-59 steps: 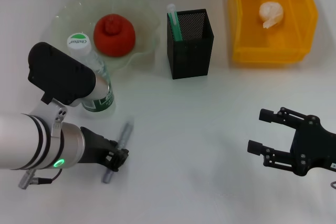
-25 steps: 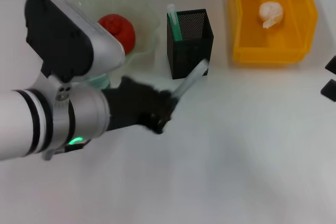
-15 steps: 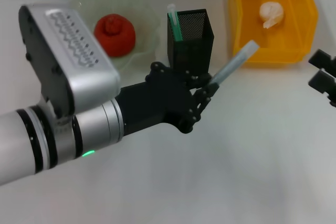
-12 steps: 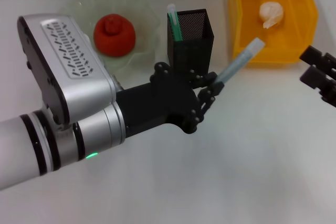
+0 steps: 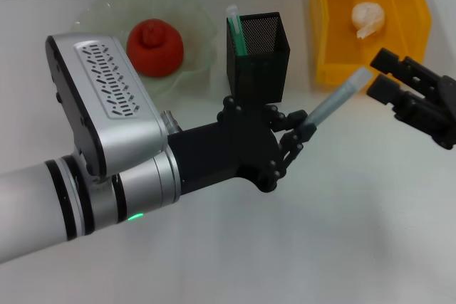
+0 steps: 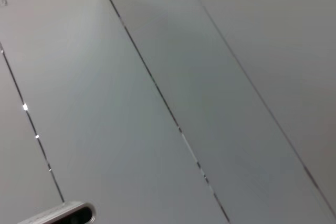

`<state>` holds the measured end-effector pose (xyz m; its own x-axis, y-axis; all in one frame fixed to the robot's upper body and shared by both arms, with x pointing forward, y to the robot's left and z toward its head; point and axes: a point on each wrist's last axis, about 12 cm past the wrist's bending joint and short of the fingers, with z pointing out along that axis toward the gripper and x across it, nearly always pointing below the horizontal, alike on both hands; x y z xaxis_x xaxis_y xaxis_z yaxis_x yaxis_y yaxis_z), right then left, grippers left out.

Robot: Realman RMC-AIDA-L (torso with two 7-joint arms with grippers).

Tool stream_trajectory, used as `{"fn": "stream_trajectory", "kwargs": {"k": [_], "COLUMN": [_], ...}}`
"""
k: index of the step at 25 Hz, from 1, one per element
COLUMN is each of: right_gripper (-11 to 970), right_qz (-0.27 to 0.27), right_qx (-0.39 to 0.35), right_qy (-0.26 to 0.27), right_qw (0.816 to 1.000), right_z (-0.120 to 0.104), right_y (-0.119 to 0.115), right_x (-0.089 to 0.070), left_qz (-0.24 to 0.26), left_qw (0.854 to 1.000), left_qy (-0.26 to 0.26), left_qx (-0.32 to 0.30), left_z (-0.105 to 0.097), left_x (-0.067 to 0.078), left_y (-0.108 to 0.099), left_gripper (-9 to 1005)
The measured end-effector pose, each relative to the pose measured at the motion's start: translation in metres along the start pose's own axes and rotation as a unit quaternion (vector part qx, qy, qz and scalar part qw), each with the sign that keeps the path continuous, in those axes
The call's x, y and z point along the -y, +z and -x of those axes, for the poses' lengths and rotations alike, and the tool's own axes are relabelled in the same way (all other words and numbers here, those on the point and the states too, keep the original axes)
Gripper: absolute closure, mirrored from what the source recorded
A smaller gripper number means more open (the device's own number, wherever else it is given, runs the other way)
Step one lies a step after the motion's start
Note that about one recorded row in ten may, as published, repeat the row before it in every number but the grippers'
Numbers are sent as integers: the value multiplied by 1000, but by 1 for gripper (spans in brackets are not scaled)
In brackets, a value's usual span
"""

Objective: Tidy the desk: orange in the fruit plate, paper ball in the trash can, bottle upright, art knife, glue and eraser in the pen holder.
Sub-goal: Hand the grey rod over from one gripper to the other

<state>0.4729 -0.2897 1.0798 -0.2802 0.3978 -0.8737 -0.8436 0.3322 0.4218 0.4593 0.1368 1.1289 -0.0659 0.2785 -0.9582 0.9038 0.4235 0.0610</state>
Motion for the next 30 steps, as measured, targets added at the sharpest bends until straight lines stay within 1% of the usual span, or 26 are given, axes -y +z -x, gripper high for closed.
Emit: {"fn": "stream_trajectory", "kwargs": {"k": [11, 19, 24, 29, 30], "right_gripper": [234, 424, 667, 813, 813], "right_qz": [24, 31, 30, 28, 28], "right_qx": [-67, -73, -65, -56, -56], "right_qy": [17, 3, -12, -18, -18], "right_qw": [997, 997, 997, 998, 998], "right_z": [-10, -8, -9, -9, -9], "right_y": [24, 27, 25, 22, 22], "right_x": [6, 6, 5, 3, 3], "left_qz": [-10, -15, -17, -17, -17], "left_qw": [1000, 1000, 1000, 1000, 1000], "left_qy": [-1, -4, -7, -12, -11], "left_qx": [0, -1, -6, -7, -7], "left_z": [-1, -2, -5, -5, -5], "left_x": [1, 1, 0, -1, -1], "left_y": [4, 4, 5, 6, 6], "left_gripper": [874, 876, 874, 867, 865]}}
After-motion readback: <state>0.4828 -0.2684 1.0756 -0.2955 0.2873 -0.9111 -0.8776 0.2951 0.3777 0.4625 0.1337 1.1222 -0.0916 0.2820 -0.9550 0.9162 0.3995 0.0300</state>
